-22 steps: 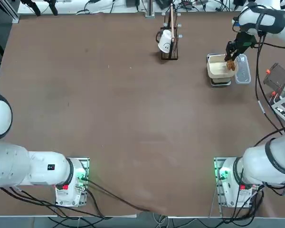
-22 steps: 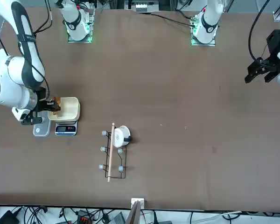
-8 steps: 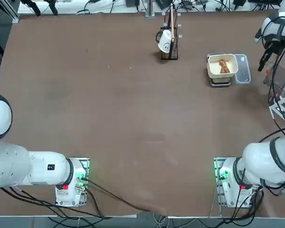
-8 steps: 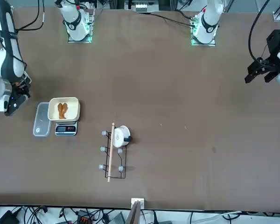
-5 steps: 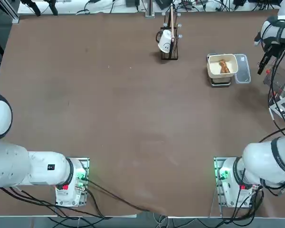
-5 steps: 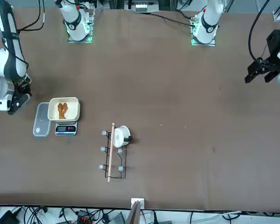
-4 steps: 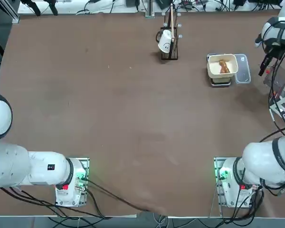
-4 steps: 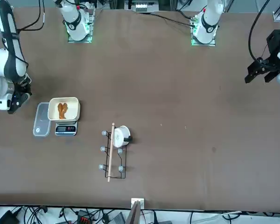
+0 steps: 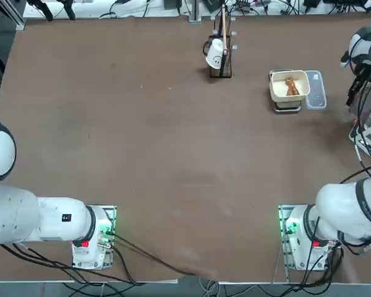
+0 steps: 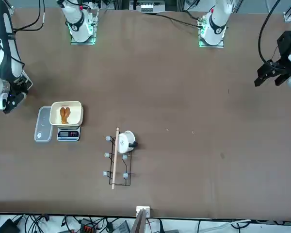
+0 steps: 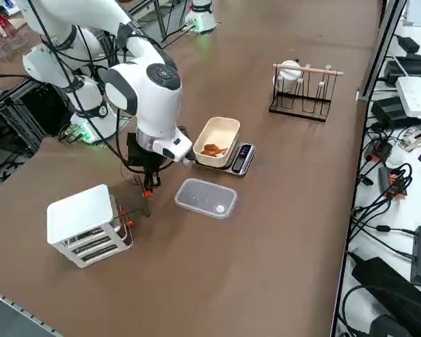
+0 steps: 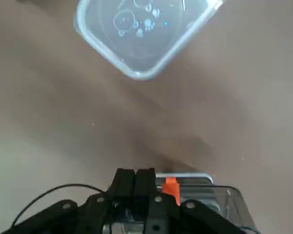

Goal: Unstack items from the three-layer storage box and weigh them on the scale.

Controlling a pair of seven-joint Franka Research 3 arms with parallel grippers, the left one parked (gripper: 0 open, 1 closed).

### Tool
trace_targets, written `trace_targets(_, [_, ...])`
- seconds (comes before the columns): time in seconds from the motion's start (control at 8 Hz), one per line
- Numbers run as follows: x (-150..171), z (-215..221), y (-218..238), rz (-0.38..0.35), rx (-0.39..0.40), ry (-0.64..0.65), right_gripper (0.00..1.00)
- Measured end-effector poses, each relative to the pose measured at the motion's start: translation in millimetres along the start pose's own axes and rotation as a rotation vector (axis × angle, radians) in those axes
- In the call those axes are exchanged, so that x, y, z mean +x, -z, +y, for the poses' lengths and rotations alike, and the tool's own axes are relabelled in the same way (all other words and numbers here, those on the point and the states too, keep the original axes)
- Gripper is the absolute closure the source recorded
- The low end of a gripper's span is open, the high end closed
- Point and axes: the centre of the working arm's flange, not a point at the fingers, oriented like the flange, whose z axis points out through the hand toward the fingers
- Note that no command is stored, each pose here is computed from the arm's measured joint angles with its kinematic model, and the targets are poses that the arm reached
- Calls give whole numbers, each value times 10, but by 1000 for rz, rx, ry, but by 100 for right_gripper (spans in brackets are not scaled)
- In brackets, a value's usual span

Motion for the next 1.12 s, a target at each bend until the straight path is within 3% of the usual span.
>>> trace_targets(0.62, [-490,150,-219,-69,23,-37,98])
trace_targets(1.12, [-618,181,-279,-89,27,-45,98])
